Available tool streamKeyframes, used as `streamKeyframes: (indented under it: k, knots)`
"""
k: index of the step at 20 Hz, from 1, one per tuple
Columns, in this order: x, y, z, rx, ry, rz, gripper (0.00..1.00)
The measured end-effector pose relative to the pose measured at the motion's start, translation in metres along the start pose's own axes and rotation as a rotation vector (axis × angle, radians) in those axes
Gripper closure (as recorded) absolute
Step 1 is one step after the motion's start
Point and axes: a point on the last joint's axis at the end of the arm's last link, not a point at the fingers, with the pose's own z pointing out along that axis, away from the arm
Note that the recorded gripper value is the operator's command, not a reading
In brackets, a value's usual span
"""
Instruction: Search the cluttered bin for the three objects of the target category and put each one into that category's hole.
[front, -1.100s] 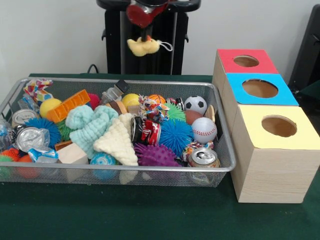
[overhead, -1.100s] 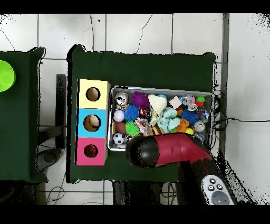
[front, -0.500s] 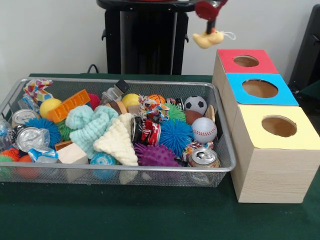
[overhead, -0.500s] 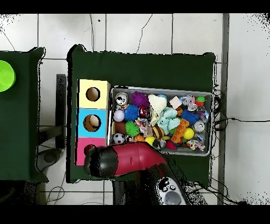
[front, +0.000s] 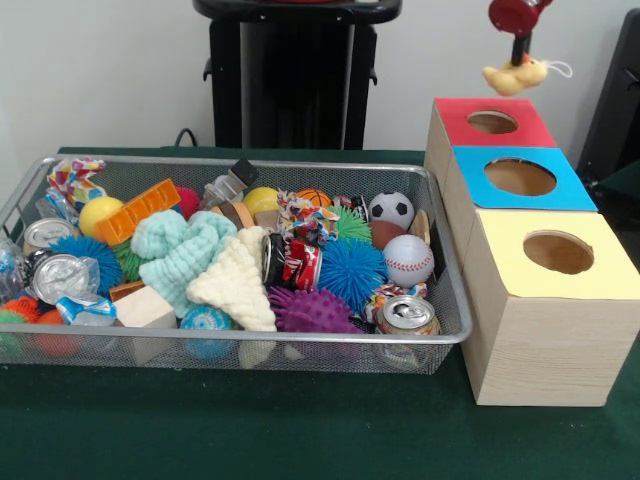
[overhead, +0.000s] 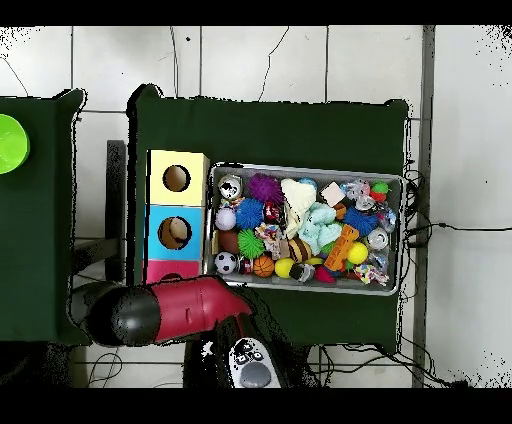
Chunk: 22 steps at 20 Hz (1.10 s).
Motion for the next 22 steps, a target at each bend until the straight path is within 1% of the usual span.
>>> streamKeyframes:
  k: [3,4,8,12,22]
  knots:
    - [-0.006,-0.001,0.007,0.018,-0.024,0.000,1.00]
    - [-0.010,-0.007,0.016,0.034,-0.051,0.006,1.00]
    - [-0.011,-0.022,0.033,0.054,-0.097,0.032,1.00]
    - [-0.008,-0.032,0.038,0.054,-0.110,0.054,1.00]
    - [-0.007,-0.035,0.036,0.057,-0.113,0.059,1.00]
